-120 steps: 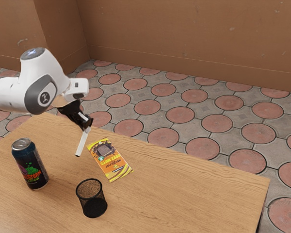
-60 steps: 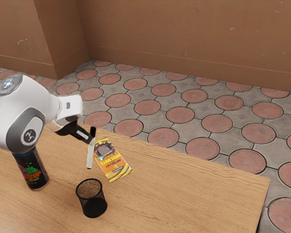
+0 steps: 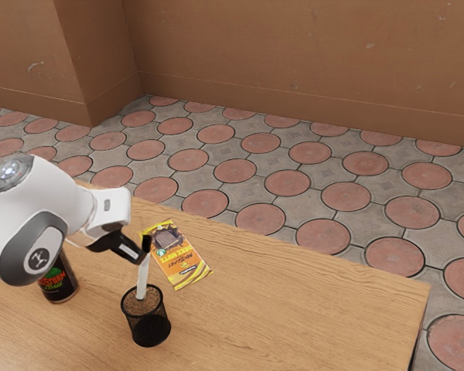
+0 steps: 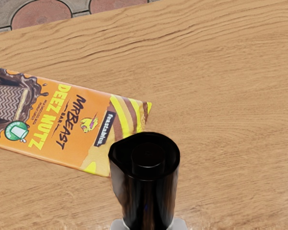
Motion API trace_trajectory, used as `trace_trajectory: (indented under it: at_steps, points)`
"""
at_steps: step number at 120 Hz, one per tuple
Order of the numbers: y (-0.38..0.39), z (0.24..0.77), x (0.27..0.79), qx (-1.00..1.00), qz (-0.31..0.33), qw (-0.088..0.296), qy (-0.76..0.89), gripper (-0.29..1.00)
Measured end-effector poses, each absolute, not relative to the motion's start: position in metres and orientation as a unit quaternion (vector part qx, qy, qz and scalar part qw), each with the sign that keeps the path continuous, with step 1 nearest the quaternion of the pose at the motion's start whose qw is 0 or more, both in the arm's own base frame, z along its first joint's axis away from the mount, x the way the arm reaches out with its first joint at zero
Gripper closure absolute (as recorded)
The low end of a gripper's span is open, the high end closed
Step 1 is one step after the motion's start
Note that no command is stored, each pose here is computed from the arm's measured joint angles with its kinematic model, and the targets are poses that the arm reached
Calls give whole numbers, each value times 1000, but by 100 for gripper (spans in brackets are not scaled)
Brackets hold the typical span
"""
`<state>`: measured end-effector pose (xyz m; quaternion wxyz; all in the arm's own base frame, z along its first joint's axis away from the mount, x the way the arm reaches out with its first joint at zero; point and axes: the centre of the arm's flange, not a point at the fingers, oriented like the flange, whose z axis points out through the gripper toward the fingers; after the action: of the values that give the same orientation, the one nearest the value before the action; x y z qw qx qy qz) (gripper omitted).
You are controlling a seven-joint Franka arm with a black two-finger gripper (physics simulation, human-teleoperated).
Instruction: Put the marker into the pen holder.
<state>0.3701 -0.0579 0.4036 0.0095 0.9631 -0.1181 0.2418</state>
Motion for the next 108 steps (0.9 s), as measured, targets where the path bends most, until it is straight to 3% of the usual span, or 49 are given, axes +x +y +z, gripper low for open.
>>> trace_trajectory:
  at_steps: [22, 40, 53, 67, 81, 92, 108]
  points:
    - [-62, 383, 372, 970, 214, 13, -118, 36]
    - [-64, 375, 383, 974, 194, 18, -116, 18]
    - [-69, 409, 410, 974, 195, 28, -117, 11]
    - [-8, 464, 495, 985, 153, 56, -55, 6]
    - [42, 544, 580, 990, 132, 44, -34, 4]
    - [73, 595, 584, 994, 109, 25, -17, 2]
    - [111, 613, 568, 998, 54, 8, 20, 1]
